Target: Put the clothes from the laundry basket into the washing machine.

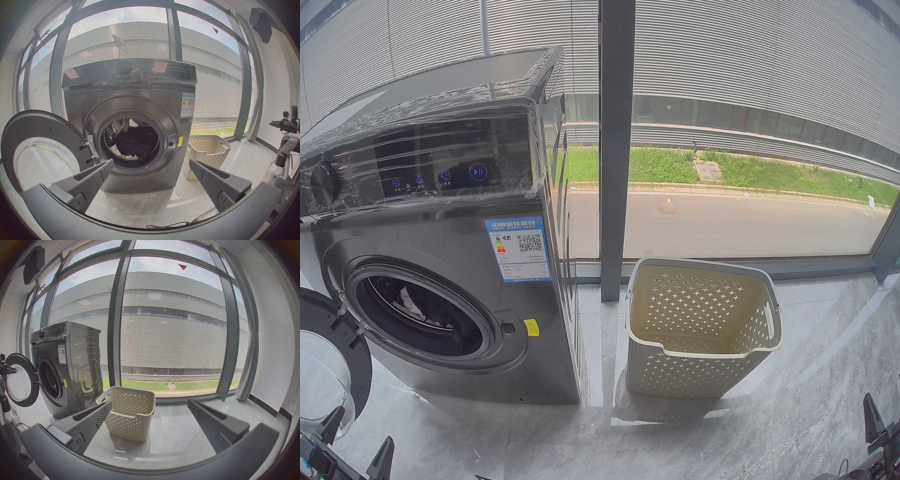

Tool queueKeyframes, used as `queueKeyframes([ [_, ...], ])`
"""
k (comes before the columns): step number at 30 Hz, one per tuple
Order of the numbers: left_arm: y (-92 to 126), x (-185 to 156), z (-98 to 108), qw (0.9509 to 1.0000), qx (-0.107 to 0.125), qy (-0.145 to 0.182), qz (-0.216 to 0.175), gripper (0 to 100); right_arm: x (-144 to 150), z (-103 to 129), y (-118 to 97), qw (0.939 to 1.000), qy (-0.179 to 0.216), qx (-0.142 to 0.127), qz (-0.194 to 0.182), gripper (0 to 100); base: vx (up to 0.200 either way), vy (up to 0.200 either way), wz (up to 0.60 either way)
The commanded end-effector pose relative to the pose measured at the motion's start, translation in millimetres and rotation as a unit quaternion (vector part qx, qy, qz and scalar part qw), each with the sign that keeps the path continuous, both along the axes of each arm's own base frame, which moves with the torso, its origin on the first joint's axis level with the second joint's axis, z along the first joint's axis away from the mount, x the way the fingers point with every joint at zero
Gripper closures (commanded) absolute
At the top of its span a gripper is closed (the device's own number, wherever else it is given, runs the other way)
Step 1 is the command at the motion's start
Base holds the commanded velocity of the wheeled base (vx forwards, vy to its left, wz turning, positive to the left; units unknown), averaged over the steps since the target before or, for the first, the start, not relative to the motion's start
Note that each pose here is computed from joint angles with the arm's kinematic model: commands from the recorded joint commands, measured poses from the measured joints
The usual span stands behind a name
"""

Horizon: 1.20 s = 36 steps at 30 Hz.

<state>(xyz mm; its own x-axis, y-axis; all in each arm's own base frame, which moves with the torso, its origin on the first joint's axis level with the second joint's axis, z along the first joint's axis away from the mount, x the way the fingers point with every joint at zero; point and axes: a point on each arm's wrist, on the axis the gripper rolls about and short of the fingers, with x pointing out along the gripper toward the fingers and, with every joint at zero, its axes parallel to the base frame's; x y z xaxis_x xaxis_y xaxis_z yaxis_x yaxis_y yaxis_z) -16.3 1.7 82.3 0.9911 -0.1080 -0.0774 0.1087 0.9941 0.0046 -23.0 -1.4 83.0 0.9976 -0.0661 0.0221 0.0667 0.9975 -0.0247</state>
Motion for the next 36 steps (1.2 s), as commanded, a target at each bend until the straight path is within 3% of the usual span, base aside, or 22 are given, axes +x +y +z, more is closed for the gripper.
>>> queueKeyframes([
  [1, -0.1, 0.9, -4.5, 1.0, 0.001, 0.009, 0.0, 0, -1.3, -0.4, 0.0, 1.0, -0.008, 0.0, 0.001, 0, -0.2, 0.0, 0.0],
  [10, -0.1, 0.9, -4.5, 1.0, 0.001, 0.009, 0.001, 0, -1.3, -0.4, 0.0, 1.0, -0.008, 0.0, 0.0, 0, -0.2, 0.0, 0.0],
  [31, 0.0, 1.0, -5.0, 1.0, 0.0, 0.01, 0.001, 0, -1.3, -0.4, 0.0, 1.0, -0.008, 0.002, 0.0, 0, 0.0, 0.0, 0.0],
  [36, 0.0, 1.0, -4.5, 1.0, 0.0, 0.009, 0.001, 0, -1.3, -0.4, 0.0, 1.0, -0.008, 0.002, 0.0, 0, 0.0, 0.2, 0.0],
])
